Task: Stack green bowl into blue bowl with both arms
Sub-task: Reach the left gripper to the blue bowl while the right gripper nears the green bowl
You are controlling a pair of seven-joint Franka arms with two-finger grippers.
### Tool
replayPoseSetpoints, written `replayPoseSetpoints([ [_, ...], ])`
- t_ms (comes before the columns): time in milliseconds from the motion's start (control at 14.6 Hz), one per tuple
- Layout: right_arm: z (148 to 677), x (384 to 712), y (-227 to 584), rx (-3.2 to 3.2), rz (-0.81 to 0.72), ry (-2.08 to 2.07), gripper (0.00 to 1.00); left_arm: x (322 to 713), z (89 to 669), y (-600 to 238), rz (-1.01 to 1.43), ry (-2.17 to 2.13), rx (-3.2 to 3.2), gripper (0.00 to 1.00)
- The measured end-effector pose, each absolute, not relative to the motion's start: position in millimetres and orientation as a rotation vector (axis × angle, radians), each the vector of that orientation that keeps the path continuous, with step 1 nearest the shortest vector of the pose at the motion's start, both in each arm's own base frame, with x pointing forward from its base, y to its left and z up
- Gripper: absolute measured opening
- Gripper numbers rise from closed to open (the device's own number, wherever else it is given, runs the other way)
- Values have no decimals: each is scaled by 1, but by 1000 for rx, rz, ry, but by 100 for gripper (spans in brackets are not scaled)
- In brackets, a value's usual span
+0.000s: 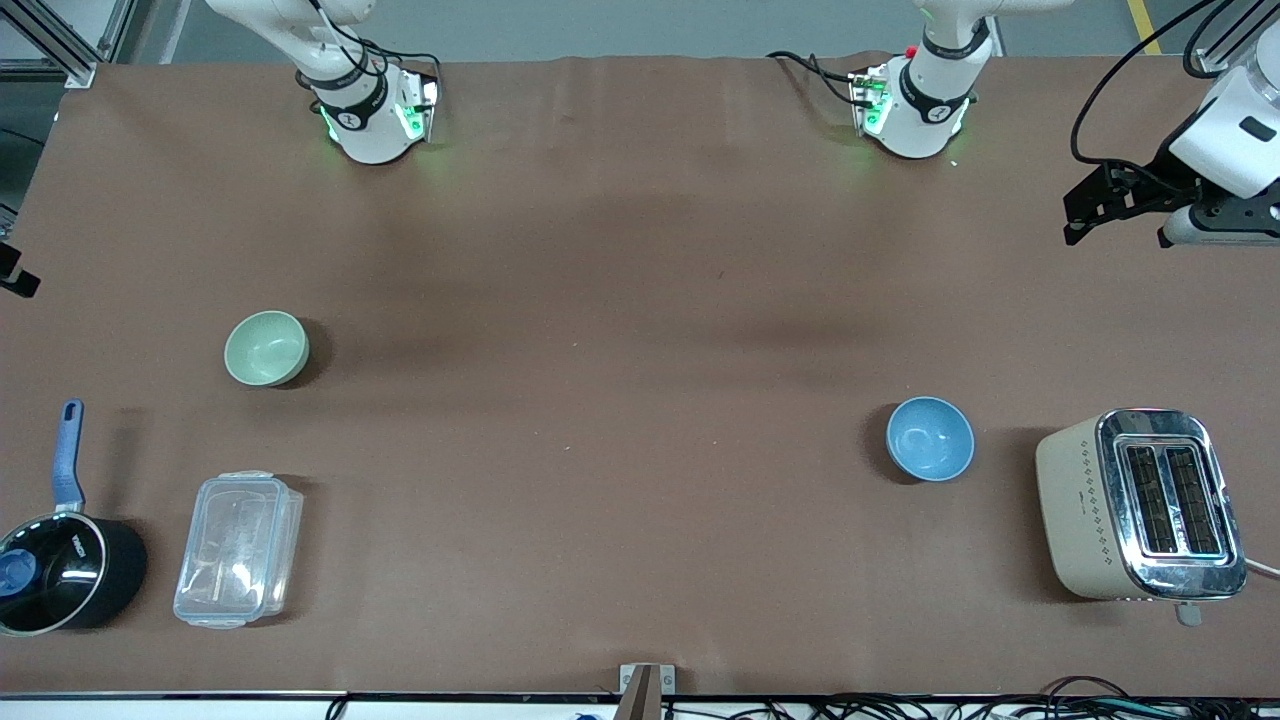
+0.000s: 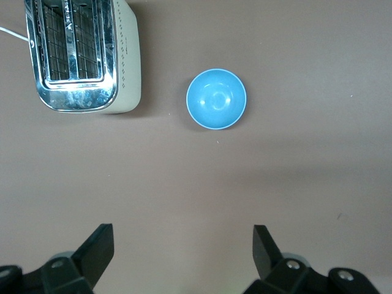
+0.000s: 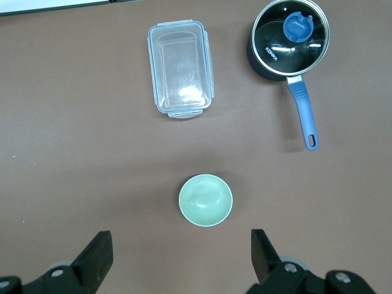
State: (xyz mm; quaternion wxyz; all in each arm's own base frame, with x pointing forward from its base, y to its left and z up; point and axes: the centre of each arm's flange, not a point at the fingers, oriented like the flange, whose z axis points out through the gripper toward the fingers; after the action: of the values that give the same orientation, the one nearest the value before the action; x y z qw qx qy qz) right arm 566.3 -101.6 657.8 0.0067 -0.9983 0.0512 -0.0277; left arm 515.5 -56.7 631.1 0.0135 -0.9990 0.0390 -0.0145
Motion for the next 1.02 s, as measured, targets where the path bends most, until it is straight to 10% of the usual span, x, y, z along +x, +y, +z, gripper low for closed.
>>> replayPoseSetpoints([
  [410, 657, 563, -102, -3125, -109, 158, 100, 532, 614, -60, 11, 132, -3113, 100],
  [1025, 619, 558, -125, -3069, 4, 233, 100, 611, 419, -51, 103, 108, -3130, 100],
])
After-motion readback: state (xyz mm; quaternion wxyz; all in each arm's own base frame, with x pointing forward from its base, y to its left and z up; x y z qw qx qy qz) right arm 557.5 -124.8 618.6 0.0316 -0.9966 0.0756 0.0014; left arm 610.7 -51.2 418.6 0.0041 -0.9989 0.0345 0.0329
